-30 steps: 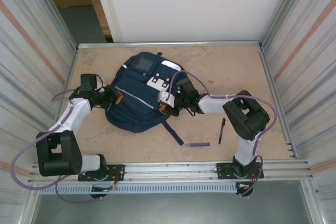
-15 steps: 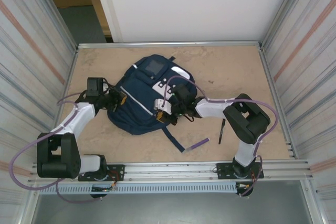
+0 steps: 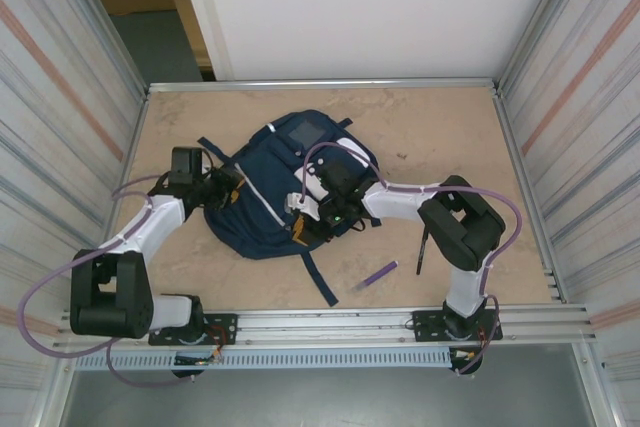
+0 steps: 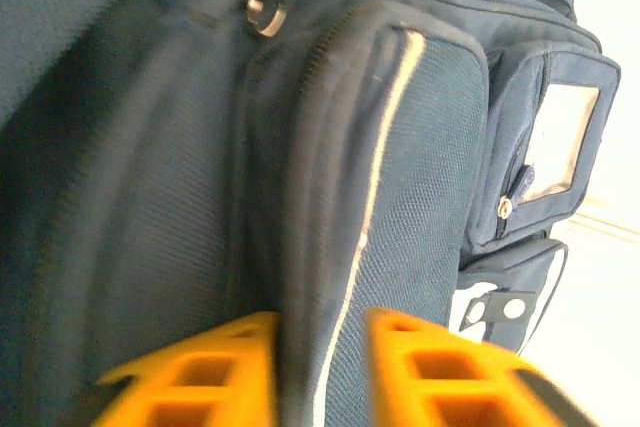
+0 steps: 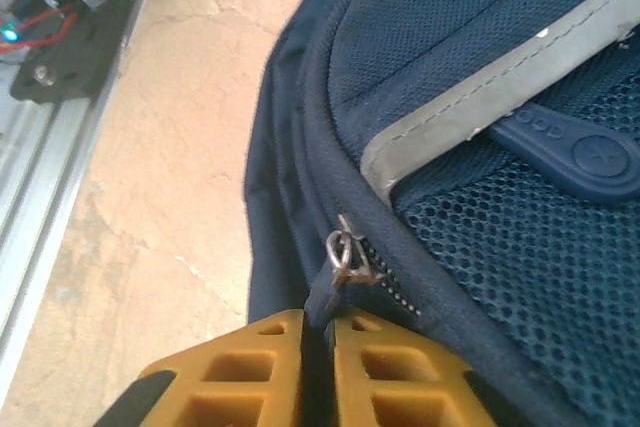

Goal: Pack books, pencil case, and school supplies into a backpack

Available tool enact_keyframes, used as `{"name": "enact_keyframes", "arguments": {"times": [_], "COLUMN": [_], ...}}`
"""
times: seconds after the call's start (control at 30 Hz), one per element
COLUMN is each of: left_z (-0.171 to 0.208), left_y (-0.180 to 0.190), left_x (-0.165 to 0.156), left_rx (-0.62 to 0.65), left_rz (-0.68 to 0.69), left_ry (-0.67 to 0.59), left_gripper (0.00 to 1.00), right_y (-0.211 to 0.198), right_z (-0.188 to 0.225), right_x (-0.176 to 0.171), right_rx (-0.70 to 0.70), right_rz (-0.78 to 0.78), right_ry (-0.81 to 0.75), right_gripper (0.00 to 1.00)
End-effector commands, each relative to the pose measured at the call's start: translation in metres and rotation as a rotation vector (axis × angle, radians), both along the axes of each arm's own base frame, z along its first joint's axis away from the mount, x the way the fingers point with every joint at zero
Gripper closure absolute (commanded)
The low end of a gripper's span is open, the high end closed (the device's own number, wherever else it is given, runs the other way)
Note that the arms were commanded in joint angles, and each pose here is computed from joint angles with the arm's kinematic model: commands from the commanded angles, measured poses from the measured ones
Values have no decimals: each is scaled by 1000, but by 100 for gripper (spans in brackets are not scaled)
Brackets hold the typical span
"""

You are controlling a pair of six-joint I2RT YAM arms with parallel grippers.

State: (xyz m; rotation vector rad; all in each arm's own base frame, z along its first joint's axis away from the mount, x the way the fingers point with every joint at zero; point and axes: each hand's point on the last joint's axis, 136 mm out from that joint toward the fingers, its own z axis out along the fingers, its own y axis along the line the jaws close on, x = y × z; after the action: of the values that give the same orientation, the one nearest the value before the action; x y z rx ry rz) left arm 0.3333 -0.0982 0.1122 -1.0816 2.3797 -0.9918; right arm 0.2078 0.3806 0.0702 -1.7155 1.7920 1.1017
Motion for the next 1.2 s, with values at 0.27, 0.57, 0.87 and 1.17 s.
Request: {"name": "enact_keyframes", "arguments": {"times": [0.27, 0.57, 0.87, 1.17], "left_z": [28, 8, -3, -19], "left_y": [-17, -75, -107, -114], "left_x": [-83, -126, -121, -119], "left_rx": [322, 383, 357, 368], "left_rz": [-373, -473, -533, -533], "left_ry": [34, -51, -107, -119], "left_gripper": [55, 55, 54, 51], "right_y": [-18, -31, -7, 4], "right_z": [46, 50, 19, 37], "right_x": [-8, 35, 67, 67], "right_rx": [80, 69, -30, 82], "right_rz": [136, 55, 62, 74], "right_ry": [-312, -678, -774, -757], "right_gripper": [62, 52, 49, 100]}}
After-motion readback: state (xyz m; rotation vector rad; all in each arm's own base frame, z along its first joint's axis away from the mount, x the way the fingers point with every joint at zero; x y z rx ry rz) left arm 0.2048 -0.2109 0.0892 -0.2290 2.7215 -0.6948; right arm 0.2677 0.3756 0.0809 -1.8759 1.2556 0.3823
